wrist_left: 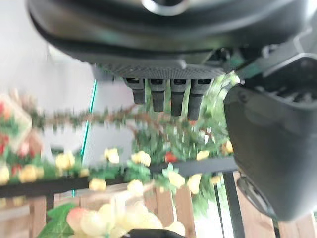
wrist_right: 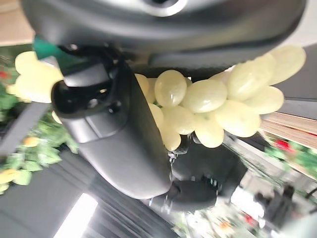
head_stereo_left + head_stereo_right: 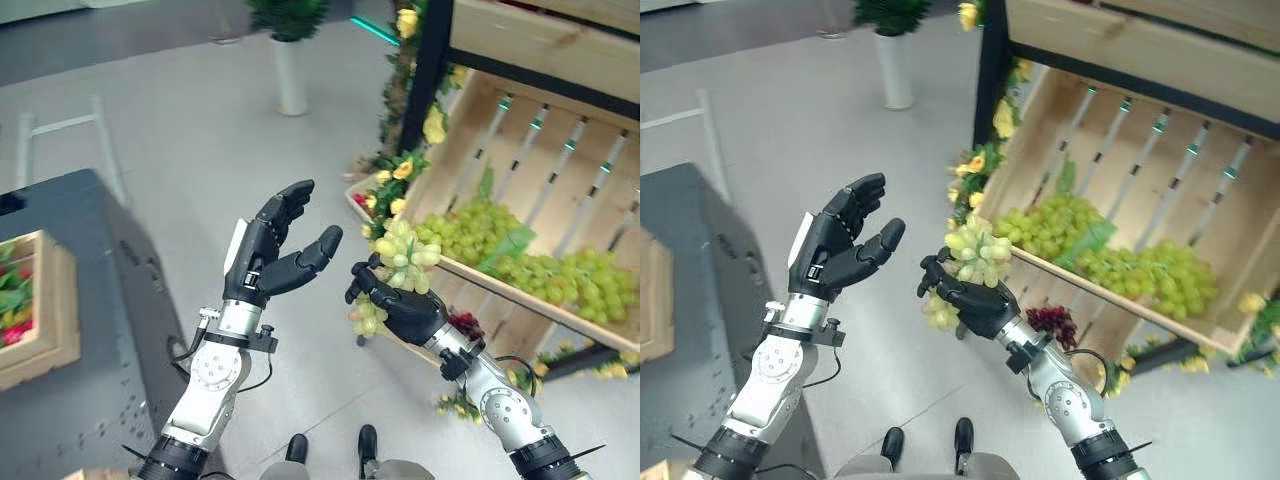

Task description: Pick up the fruits from the basket on one side to the basket on the other side

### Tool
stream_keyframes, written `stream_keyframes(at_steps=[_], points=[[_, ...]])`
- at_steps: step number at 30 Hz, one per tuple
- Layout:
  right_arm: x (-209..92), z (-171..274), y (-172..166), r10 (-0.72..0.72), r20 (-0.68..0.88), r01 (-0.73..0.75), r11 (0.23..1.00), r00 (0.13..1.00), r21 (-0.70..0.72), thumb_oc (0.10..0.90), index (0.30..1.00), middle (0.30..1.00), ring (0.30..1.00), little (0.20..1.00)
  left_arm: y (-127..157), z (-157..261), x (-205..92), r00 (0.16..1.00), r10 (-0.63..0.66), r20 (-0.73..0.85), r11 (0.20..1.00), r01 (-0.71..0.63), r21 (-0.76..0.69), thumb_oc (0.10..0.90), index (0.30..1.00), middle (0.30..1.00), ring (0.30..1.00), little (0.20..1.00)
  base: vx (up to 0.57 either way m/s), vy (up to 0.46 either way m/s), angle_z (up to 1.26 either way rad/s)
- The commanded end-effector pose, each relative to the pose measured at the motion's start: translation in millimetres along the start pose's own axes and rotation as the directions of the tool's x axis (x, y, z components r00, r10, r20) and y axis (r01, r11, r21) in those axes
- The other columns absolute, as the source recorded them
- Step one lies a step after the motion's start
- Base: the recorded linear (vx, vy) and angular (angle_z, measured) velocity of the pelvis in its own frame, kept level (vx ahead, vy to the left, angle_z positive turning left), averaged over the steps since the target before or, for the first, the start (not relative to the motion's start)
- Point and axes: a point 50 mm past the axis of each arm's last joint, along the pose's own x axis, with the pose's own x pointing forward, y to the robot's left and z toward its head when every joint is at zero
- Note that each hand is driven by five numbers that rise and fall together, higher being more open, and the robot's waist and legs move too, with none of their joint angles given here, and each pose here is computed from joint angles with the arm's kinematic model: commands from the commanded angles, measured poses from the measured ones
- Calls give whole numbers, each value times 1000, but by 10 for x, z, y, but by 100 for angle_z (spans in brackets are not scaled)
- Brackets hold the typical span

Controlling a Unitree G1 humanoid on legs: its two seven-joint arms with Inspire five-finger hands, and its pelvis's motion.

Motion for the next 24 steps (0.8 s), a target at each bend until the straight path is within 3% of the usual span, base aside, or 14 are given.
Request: stream_keyframes(at_steps=[1,7,13,18,24], points=[[163,481,396,263,316,-271,962,912,-18,400,300,300,300,300,-64,420,180,967,-63,245,997,74,-34,800,900,900,900,900,34,258,-64],[152,447,420,190,386,-213,977,903,18,400,300,300,300,300,-163,387,216,966,-136,221,985,155,-74,800,900,900,900,900,17,264,-13],[221,402,440,202,335,-224,974,920,28,400,300,300,300,300,-129,407,252,967,-118,226,988,137,-70,800,900,900,900,900,-53,31,-33],[267,348,412,254,141,-256,967,957,-4,400,300,300,300,300,-38,436,269,968,-60,243,996,74,-47,800,900,900,900,900,-67,-145,-56],[73,255,334,248,-172,-259,965,953,-46,400,300,300,300,300,71,450,239,968,5,251,999,4,-36,800,900,900,900,900,-11,-159,-25]])
